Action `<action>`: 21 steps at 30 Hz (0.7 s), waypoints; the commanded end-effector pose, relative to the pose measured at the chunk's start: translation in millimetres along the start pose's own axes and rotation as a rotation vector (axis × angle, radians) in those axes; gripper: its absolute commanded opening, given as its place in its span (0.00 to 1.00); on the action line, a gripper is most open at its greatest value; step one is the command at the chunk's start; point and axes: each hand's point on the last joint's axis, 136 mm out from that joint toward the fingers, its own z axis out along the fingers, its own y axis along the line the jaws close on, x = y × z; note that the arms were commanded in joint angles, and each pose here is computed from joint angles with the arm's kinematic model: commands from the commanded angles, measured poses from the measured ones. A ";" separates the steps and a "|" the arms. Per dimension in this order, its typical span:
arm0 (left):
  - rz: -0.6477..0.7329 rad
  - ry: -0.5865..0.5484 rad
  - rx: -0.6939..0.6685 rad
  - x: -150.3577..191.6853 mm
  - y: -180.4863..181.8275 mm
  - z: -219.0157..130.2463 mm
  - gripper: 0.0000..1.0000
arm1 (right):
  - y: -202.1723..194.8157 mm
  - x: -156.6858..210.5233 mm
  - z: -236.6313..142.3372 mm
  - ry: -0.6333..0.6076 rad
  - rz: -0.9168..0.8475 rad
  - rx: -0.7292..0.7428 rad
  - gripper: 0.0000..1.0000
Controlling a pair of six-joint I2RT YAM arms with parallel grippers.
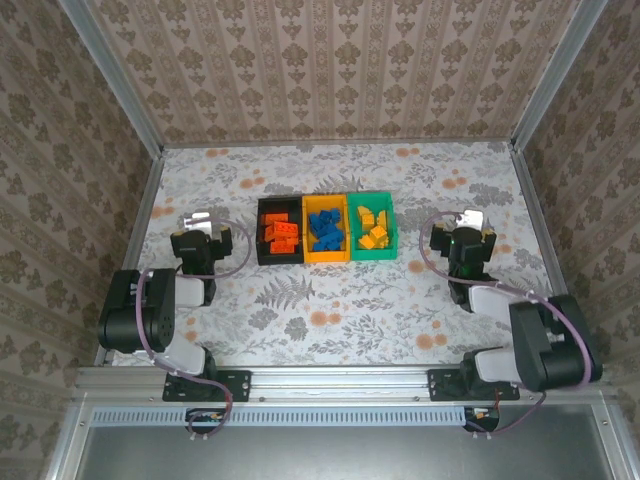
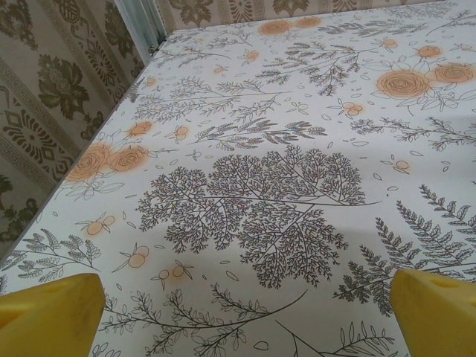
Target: Sort the legos into containers by color
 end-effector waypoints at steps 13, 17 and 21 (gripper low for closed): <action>-0.023 -0.051 0.013 -16.7 -2.8 2.3 1.00 | 21.7 -11.6 24.6 -0.077 0.037 -0.127 1.00; -0.023 -0.051 0.014 -16.8 -3.1 2.2 1.00 | 22.0 -11.6 25.2 -0.076 0.036 -0.126 1.00; -0.024 -0.049 0.015 -16.5 -2.3 2.7 1.00 | 21.8 -10.9 26.0 -0.071 0.036 -0.125 1.00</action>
